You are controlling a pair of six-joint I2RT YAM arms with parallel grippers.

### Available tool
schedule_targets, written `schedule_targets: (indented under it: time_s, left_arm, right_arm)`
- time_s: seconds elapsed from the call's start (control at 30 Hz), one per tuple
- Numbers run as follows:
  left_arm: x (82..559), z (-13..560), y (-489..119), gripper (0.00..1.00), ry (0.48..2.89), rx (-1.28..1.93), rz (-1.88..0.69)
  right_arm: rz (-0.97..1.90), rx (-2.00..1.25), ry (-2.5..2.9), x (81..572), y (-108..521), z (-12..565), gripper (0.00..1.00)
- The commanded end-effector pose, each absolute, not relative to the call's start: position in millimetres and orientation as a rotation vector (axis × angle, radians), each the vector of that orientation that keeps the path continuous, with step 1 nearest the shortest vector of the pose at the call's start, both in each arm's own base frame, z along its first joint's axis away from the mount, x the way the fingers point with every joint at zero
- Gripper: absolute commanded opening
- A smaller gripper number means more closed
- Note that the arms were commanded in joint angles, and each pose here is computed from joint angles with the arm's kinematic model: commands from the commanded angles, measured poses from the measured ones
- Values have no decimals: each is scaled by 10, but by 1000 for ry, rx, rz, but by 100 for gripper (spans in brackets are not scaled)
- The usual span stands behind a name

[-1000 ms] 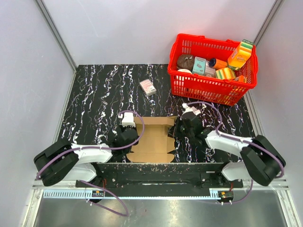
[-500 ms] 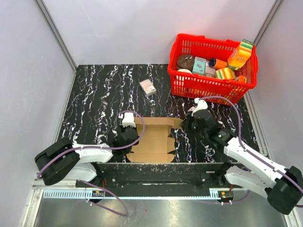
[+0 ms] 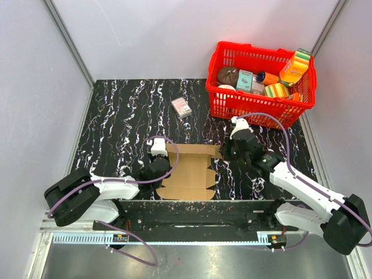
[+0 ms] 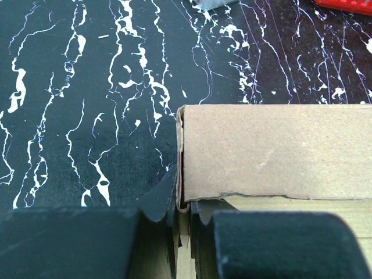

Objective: Fold the paper box

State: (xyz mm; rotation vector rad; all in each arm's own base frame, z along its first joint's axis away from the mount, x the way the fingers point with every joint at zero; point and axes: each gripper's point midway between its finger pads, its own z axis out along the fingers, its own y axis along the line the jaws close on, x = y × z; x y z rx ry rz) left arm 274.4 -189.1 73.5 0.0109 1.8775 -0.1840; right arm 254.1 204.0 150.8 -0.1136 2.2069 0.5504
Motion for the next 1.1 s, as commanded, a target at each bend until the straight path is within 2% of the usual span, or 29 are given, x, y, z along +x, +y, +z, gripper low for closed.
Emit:
schedule_targets:
  time_s: [0.0,0.43,0.87,1.07]
  left_arm:
    - [2797,874,-2025,0,1834,-2,-253]
    - [2805,902,-2063,0,1826,9,-272]
    - [2805,882,-2107,0,1831,18,-286]
    - [2805,894,-2092,0,1829,14,-280]
  right_arm:
    - [594,-139,2122,2697,2174,1799,4]
    - [633,-176,2173,2723,2329,1625,3]
    - [838,-152,2155,2684,2616,1639,2]
    - [807,-152,2167,2707,2593,1611,1]
